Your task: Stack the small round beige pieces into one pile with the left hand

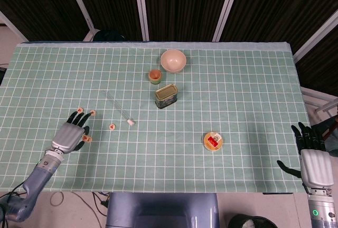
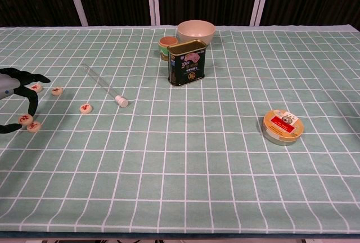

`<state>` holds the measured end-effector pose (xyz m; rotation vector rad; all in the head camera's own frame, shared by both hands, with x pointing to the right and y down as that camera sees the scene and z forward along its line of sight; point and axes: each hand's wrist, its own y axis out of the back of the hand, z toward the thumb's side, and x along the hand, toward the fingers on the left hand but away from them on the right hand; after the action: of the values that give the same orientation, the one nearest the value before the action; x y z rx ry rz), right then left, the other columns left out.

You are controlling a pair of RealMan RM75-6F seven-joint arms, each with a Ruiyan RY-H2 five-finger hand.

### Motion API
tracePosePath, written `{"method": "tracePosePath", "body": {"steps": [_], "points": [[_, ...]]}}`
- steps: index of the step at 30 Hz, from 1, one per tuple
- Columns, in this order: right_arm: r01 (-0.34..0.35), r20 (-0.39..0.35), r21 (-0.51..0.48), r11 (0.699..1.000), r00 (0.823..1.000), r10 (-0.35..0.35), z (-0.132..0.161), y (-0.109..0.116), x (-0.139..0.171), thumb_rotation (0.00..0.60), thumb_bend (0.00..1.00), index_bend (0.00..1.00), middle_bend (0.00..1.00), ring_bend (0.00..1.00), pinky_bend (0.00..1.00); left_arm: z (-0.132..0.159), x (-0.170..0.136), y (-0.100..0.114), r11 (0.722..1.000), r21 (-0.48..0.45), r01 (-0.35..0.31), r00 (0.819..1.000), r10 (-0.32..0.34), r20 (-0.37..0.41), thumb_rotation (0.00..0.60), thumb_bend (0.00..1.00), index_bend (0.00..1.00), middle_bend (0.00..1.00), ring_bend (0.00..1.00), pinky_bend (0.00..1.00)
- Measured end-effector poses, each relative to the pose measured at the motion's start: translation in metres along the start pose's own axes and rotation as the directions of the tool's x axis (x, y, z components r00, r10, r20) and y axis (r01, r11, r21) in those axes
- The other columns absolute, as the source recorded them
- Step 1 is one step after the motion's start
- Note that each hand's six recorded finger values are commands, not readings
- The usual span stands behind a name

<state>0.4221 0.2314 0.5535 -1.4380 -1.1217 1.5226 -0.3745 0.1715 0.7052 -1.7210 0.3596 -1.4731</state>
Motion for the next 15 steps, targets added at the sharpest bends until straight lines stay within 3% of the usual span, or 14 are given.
{"method": "tracePosePath", "body": {"steps": [15], "points": [[-0.001, 0.002, 0.0, 1.0, 1.0, 0.001, -0.0002, -0.0002, -0.0001, 0.6, 0.23, 0.07, 0.01, 0.03, 0.0, 0.0047, 0.004, -0.008, 1.0, 0.029, 0.01, 1.0, -0.009, -0.014, 0.6, 0.34, 0.46, 0.03, 0.0, 0.0]]}}
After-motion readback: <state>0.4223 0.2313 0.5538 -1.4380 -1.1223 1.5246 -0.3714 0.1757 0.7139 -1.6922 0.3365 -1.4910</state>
